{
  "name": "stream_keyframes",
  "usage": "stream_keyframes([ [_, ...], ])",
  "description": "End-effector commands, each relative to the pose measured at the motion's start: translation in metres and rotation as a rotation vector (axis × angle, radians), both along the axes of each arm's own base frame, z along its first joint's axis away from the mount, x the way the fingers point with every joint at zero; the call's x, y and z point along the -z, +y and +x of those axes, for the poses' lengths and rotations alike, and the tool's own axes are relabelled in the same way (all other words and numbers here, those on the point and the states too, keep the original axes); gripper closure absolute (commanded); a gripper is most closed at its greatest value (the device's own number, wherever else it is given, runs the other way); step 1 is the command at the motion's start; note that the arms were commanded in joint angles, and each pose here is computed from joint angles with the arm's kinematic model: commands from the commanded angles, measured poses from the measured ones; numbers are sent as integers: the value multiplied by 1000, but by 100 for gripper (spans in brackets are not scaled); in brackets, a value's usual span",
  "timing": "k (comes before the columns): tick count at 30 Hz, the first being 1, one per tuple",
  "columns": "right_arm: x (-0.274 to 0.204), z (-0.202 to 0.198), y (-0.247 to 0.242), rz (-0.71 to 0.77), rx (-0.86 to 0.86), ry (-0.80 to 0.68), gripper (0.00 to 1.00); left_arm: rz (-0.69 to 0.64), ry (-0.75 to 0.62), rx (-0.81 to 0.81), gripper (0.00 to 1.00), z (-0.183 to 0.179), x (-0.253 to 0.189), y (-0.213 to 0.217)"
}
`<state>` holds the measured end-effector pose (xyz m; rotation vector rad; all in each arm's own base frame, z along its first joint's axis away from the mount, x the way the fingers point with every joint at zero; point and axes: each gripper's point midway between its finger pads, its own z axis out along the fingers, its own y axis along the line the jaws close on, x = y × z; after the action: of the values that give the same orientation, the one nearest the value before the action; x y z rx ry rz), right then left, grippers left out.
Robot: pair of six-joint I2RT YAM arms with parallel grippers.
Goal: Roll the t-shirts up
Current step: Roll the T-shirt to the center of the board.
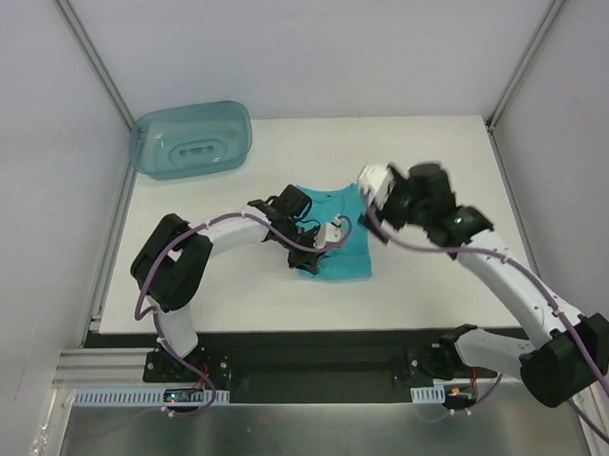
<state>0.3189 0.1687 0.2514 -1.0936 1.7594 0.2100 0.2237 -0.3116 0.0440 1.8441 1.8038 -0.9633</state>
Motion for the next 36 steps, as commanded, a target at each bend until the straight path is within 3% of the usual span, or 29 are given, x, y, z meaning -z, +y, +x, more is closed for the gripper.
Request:
stream_keyframes([
  [1,96,-54,-12,-336,-202,-66,4,-29,246,-41,100,-17,-15,0],
  [6,133,-88,11,-325,-351,31,4,-53,323,-68,100,-15,-21,-1],
  [11,144,-89,35,-319,-404,5,4,-56,359,-64,100,-16,-23,-3],
  [25,205,-99,55,-385,-573,171,3,-55,397,-77,100,-11,-23,-3],
  [27,210,-94,54,-400,-549,189,19,-52,406,-83,100,-10,-21,-1],
  [28,206,-91,55,-399,-538,188,36,-47,415,-90,100,-10,-21,1],
  [30,203,-91,54,-386,-539,223,60,-50,435,-97,100,-10,-23,4],
  [31,206,-102,46,-399,-556,296,77,-48,461,-109,100,-11,-25,7],
  [33,198,-108,49,-362,-598,367,85,-73,521,-119,100,-11,-33,8],
  [36,190,-146,36,-330,-730,610,93,-75,654,-133,100,-17,-45,13],
])
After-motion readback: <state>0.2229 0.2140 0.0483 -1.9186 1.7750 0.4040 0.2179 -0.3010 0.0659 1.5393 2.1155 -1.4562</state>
